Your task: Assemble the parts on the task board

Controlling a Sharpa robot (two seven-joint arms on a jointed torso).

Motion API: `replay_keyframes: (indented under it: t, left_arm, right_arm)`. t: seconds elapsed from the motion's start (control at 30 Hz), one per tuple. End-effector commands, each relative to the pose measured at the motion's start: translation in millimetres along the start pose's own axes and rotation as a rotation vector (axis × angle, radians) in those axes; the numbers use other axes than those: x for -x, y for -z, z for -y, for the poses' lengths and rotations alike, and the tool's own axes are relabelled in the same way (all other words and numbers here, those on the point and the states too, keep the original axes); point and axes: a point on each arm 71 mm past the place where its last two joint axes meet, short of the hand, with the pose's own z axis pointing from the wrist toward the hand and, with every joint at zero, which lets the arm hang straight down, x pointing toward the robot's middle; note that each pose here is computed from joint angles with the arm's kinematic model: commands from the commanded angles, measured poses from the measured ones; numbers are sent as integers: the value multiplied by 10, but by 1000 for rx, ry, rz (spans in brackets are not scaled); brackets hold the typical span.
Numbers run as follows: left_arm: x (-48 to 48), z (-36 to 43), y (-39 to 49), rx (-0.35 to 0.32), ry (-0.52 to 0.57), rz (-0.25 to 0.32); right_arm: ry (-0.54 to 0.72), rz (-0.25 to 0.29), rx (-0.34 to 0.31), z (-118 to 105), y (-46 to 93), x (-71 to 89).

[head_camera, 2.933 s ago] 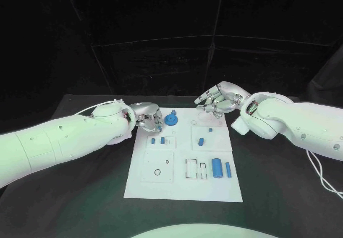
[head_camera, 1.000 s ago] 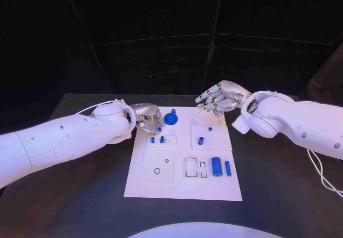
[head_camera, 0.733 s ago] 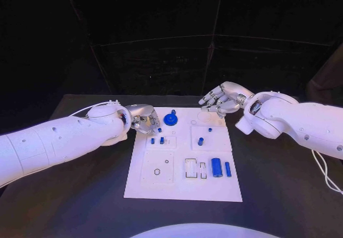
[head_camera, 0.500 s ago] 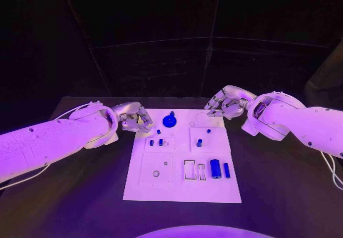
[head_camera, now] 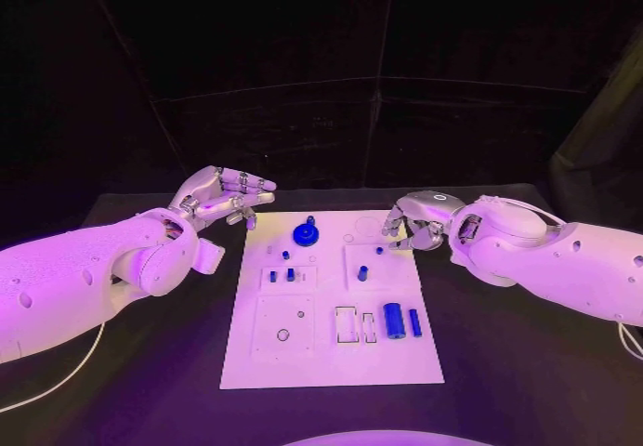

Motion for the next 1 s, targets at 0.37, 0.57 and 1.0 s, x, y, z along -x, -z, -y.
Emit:
replay_keyframes:
  t: [0.37, 0.57, 1.0]
  left_arm:
    - [70, 38, 50, -40, 222, 104]
    - [68, 35, 53, -35, 225, 102]
    - [79, 21, 60, -18, 224, 106]
  right_arm:
    - [112, -30, 37, -158, -85, -172]
    - [105, -41, 37, -174, -131, -216]
    - [100, -96, 30, -177, -171, -308]
